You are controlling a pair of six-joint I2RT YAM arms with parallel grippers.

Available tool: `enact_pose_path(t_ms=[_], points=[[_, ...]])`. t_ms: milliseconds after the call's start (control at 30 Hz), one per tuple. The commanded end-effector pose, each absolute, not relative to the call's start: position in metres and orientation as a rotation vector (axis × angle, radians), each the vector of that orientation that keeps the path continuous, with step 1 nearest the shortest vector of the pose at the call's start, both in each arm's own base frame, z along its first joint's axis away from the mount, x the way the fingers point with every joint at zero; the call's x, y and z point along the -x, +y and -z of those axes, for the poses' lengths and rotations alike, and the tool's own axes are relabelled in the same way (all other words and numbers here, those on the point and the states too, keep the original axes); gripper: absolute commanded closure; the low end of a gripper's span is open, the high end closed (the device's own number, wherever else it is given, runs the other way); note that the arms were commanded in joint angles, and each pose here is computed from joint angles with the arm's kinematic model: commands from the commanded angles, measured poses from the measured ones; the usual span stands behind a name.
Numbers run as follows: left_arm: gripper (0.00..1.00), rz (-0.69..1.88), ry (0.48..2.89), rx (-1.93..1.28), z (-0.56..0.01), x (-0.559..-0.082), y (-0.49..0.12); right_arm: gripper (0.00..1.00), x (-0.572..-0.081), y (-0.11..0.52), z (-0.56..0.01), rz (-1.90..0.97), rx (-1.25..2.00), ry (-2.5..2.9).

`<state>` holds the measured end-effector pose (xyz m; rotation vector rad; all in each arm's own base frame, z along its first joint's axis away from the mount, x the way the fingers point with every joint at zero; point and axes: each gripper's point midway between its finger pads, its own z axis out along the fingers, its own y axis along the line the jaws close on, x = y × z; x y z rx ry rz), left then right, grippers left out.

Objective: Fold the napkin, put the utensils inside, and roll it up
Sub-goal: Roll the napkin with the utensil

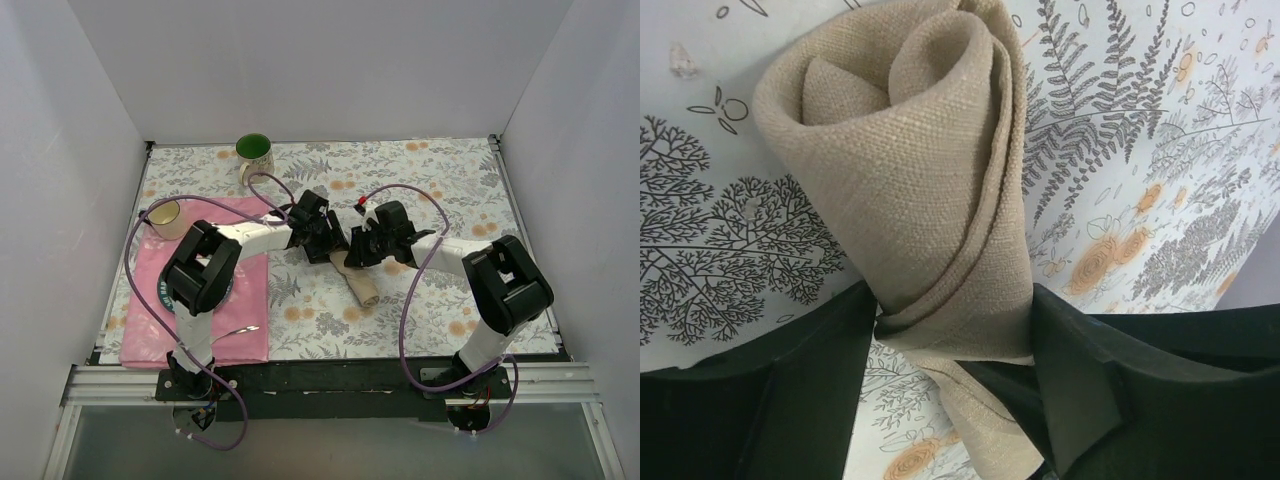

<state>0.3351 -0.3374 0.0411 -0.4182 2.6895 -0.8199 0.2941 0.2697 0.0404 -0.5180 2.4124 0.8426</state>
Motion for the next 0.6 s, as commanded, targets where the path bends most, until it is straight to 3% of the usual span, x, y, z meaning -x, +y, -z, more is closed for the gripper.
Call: enact_pose_path(t_ms=[0,133,367,567], points=[[0.43,0.57,2.776,0.396,-0.001,-0.315,-0.306,0.66,-0.29,0.269,-0.036,-0.876,0.547,2.43],[0.51,0.551,2.762,0.363,0.002,-0.314,-0.301,0.53,-0.289,0.262,-0.037,-0.824,0.579,2.44],[0.55,0.584,2.764,0.339,0.002,-0.318,-0.307,0.26,-0.282,0.259,-0.051,-0.652,0.693,2.418],[0.56,0.631,2.771,0.329,-0.001,-0.322,-0.311,0.16,-0.283,0.259,-0.051,-0.355,0.779,2.383]])
